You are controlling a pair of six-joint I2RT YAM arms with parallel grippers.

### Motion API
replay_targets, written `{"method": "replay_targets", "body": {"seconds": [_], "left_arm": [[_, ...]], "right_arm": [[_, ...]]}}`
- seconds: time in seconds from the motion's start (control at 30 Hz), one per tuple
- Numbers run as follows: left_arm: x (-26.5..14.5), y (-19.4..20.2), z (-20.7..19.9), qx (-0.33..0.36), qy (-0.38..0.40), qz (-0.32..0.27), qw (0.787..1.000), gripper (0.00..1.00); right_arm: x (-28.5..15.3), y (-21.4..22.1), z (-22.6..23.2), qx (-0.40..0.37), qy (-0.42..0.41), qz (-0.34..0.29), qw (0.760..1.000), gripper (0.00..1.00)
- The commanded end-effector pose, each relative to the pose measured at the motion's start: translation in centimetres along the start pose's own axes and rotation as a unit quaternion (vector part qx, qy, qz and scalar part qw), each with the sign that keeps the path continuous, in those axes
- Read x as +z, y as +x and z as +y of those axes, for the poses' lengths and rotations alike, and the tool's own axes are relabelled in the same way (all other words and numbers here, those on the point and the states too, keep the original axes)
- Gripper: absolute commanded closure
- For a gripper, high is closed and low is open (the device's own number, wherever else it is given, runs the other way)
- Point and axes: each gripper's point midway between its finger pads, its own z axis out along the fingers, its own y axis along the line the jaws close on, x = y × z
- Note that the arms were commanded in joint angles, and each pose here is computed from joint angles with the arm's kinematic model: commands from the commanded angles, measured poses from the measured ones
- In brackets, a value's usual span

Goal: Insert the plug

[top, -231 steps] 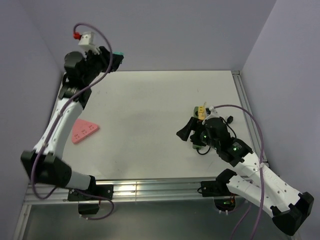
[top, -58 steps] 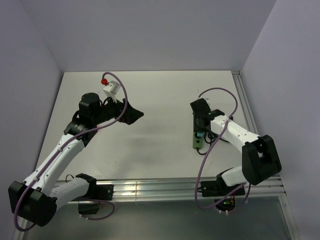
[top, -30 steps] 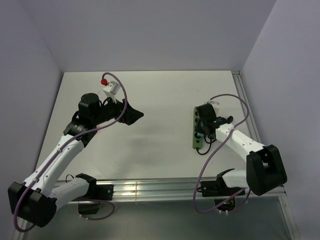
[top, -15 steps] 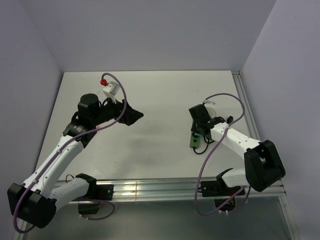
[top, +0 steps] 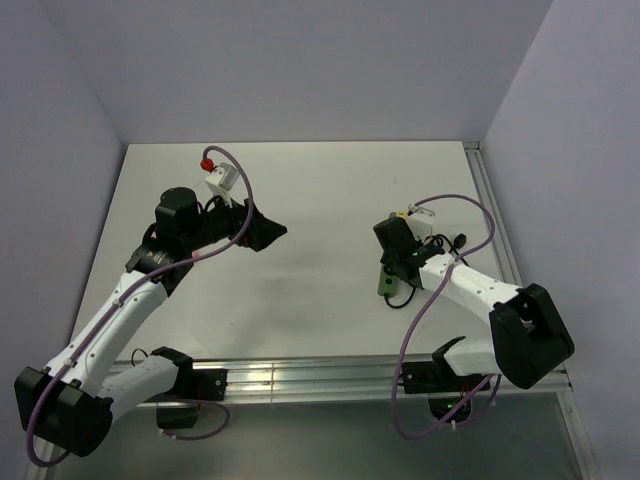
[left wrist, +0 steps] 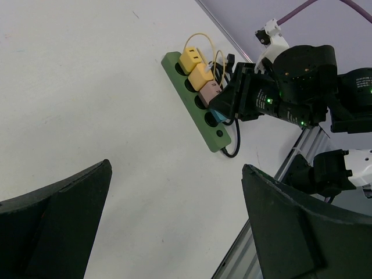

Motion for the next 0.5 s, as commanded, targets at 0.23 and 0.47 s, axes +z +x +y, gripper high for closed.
{"method": "replay_targets", "body": {"seconds": [0.23,0.47], "left_arm": [[-0.4,-1.1,-1.2,0.021,0.025,-0.021,0.999,0.01],[-0.4,-1.1,-1.4,0.022,0.029,-0.021,0.999,0.0]], "right_arm": [[1.3,12.2,0.4,0.012,-0.017,0.194,0.981,1.0],[2.4,15.9,-0.9,0.032,-0.017,0.209,0.977,1.0]]}}
